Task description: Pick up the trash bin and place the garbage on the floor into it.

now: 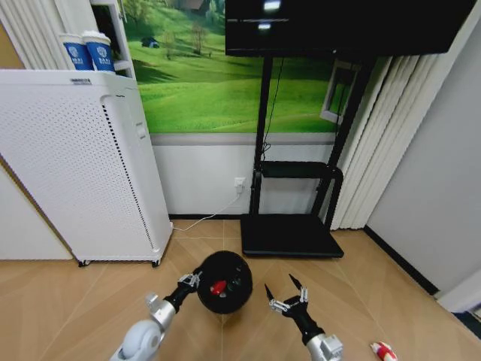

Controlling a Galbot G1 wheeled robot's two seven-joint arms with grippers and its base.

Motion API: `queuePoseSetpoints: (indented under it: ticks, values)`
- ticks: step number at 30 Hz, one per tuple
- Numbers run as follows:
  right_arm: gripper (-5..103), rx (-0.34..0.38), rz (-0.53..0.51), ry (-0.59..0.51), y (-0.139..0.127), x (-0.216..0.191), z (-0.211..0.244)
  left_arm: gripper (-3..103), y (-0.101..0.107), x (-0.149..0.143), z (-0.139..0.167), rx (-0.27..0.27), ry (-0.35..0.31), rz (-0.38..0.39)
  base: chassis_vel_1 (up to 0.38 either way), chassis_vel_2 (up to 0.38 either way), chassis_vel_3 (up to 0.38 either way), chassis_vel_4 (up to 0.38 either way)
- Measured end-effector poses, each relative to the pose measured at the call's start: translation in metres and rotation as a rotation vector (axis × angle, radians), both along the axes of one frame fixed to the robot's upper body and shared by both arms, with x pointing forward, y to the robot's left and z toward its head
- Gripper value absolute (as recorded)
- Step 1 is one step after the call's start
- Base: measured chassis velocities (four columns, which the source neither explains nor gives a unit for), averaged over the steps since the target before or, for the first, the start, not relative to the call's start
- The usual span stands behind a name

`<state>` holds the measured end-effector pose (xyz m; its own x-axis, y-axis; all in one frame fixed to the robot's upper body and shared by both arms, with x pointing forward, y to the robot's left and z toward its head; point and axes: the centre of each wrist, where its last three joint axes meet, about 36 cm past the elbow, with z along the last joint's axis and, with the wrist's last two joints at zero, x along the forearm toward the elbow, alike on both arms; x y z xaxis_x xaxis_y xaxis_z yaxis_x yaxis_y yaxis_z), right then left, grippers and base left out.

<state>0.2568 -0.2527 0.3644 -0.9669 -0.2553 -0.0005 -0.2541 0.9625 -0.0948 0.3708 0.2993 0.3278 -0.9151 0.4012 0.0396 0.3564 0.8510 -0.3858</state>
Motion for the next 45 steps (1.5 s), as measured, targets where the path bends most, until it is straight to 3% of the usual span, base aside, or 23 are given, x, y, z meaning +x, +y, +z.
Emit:
queuePoseSetpoints:
  ticks: [11, 21, 26, 28, 30, 32, 34, 35, 36, 40, 45]
  values:
    - [100, 0.006, -0.056, -0.012, 0.001, 0.002, 0.009, 7, 0.024, -0.005, 0.013, -0.019, -0.010, 0.136, -0.181, -0.170, 0.169, 0.159]
    - [100, -0.010, -0.088, -0.031, -0.008, 0.007, -0.003, 7, 0.031, -0.002, 0.019, -0.039, -0.017, 0.174, -0.180, -0.198, 0.178, 0.180]
    - [100, -0.087, -0.142, 0.076, -0.032, 0.015, -0.033, 7, 0.031, -0.003, 0.019, -0.042, -0.017, 0.177, 0.009, -0.009, -0.011, -0.024]
    - [100, -0.183, -0.174, 0.188, -0.065, 0.022, -0.063, 7, 0.031, -0.002, 0.021, -0.046, -0.023, 0.177, 0.068, 0.064, -0.055, -0.053]
    - [100, -0.201, -0.177, 0.236, -0.080, 0.023, -0.074, 7, 0.031, -0.002, 0.021, -0.047, -0.025, 0.177, 0.059, 0.060, -0.023, -0.059]
    - [100, -0.230, -0.190, 0.333, -0.111, 0.018, -0.098, 7, 0.031, -0.002, 0.020, -0.050, -0.027, 0.173, 0.018, 0.030, -0.011, -0.009]
    - [100, -0.242, -0.194, 0.355, -0.121, 0.015, -0.104, 7, 0.031, -0.002, 0.019, -0.050, -0.027, 0.172, 0.000, 0.000, 0.000, 0.000]
    - [100, -0.269, -0.208, 0.402, -0.142, 0.008, -0.116, 7, 0.031, -0.001, 0.017, -0.049, -0.025, 0.169, 0.000, 0.000, 0.000, 0.000]
    - [100, -0.269, -0.208, 0.402, -0.142, 0.008, -0.116, 7, 0.031, -0.001, 0.017, -0.049, -0.025, 0.169, 0.000, 0.000, 0.000, 0.000]
    - [100, -0.320, -0.255, 0.491, -0.199, -0.026, -0.128, 7, 0.027, 0.001, 0.013, -0.050, -0.025, 0.156, 0.000, 0.000, 0.000, 0.000]
    - [101, -0.326, -0.269, 0.506, -0.228, -0.039, -0.140, 7, 0.024, 0.003, 0.009, -0.043, -0.018, 0.150, 0.000, 0.000, 0.000, 0.000]
